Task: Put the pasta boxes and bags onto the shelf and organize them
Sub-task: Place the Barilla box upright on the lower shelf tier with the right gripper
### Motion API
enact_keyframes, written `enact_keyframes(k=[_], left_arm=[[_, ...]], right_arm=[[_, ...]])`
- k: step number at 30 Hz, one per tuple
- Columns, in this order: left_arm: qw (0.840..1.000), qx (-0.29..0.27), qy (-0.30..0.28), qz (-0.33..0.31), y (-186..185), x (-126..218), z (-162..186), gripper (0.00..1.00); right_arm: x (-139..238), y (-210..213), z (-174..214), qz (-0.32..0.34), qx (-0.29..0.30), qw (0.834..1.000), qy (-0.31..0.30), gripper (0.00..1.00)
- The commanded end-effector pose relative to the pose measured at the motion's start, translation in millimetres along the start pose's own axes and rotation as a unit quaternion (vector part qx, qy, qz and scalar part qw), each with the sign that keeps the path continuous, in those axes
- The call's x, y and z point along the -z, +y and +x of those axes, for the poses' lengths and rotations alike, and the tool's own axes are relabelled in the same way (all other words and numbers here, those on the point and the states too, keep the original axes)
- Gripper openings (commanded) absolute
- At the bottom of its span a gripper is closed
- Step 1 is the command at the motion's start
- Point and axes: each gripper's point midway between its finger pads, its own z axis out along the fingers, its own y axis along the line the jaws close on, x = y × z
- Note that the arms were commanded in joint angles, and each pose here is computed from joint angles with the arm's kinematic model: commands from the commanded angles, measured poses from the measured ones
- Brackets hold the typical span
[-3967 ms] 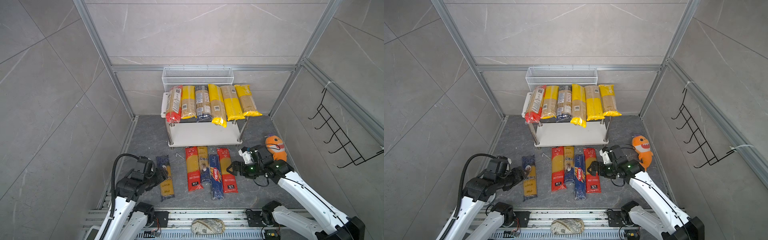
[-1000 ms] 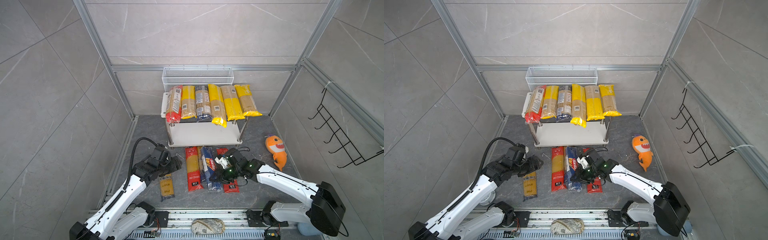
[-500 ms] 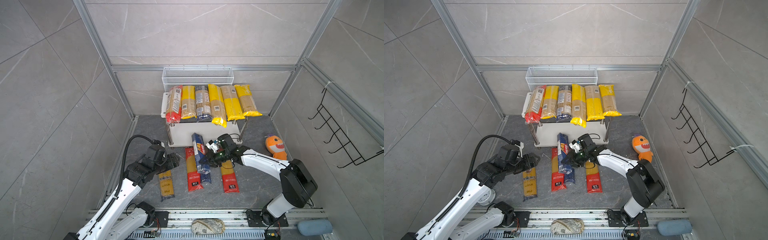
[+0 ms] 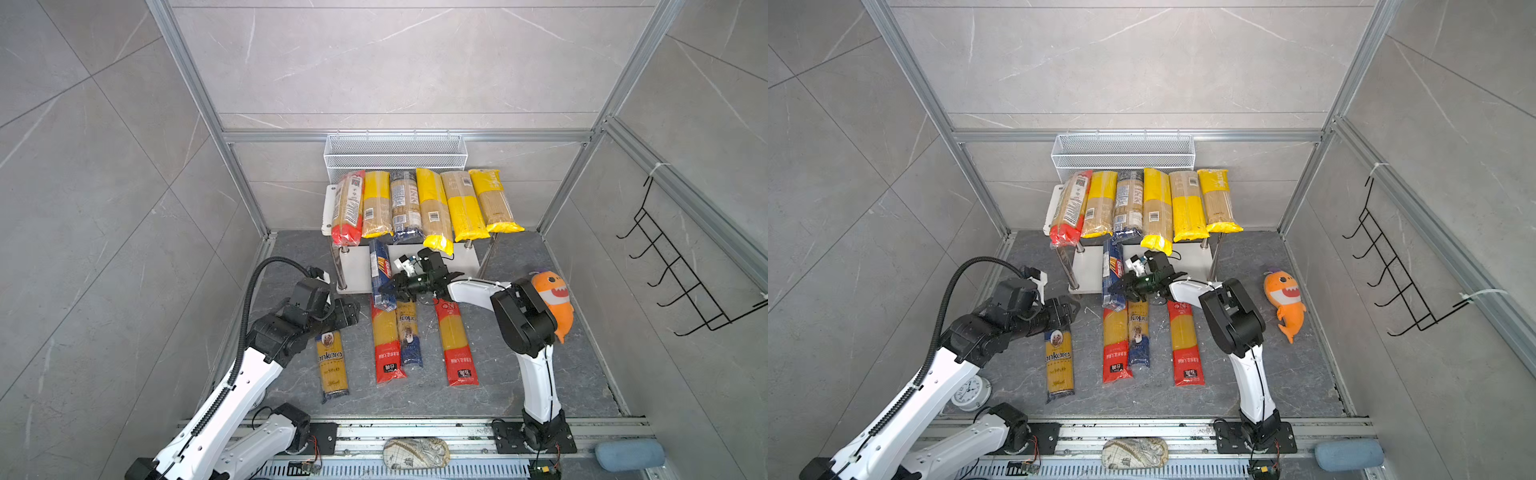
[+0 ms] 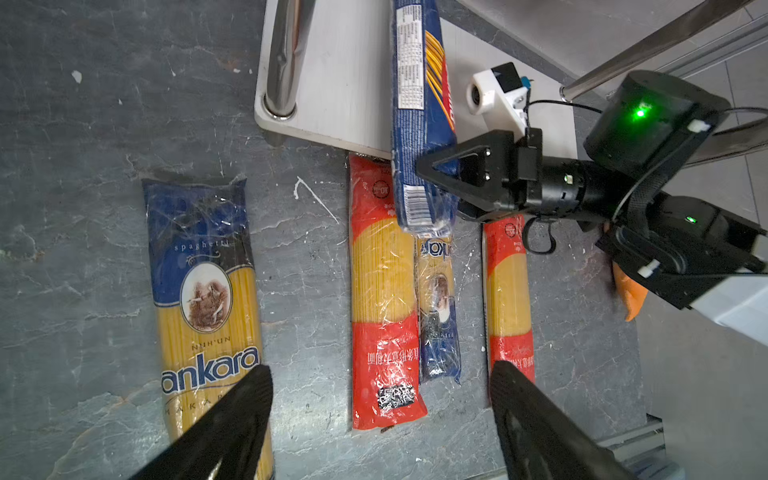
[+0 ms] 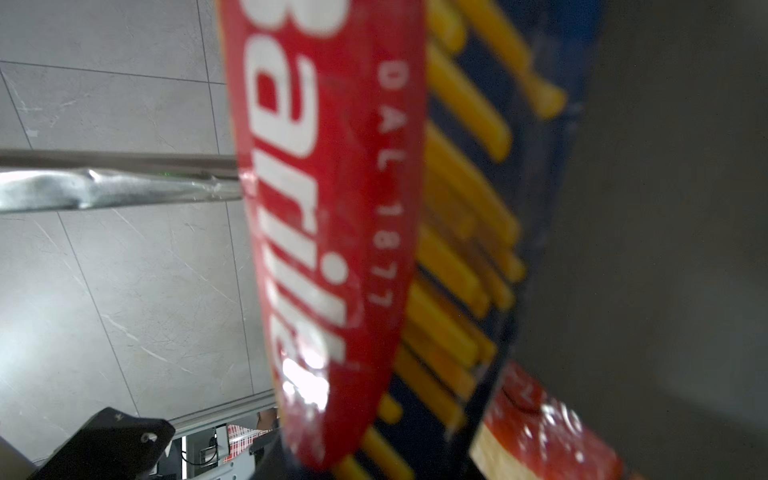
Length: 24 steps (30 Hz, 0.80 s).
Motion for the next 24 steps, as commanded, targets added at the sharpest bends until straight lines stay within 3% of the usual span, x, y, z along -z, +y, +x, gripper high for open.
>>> enact_keyframes(k=[1,8,13,19,24], left_arm=[[1.0,-0.023,-0.012,-0.005,-1.6,2.0,-15.4,0.85],[1.0,-0.017,-0.001,-0.006,5.0,-4.0,-19.5,0.85],[1.0,-0.004,0.007,-0.009,13.5,-9.5,-18.6,0.85],[1.0,0.008,0.009,-0.013,21.3,-12.4,-18.6,0.85],[1.0,0.015,0.012,-0.015,25.8,-14.5,-15.0,0.85]], right_arm=[[-7.9,41.5,-23.9,-0.064,0.057,0.996,-0.002,0.07],[-26.0,31.0,-43.2,-0.051,0.044,0.998,0.007,0.16],[-35.4,28.2,-46.2,-0.03,0.046,0.998,0.023,0.42],[-46.2,30.4,-44.2,-0.023,0.041,0.998,0.043,0.6],[-45.0,28.5,-39.2,-0.009,0.035,0.998,0.047,0.63]])
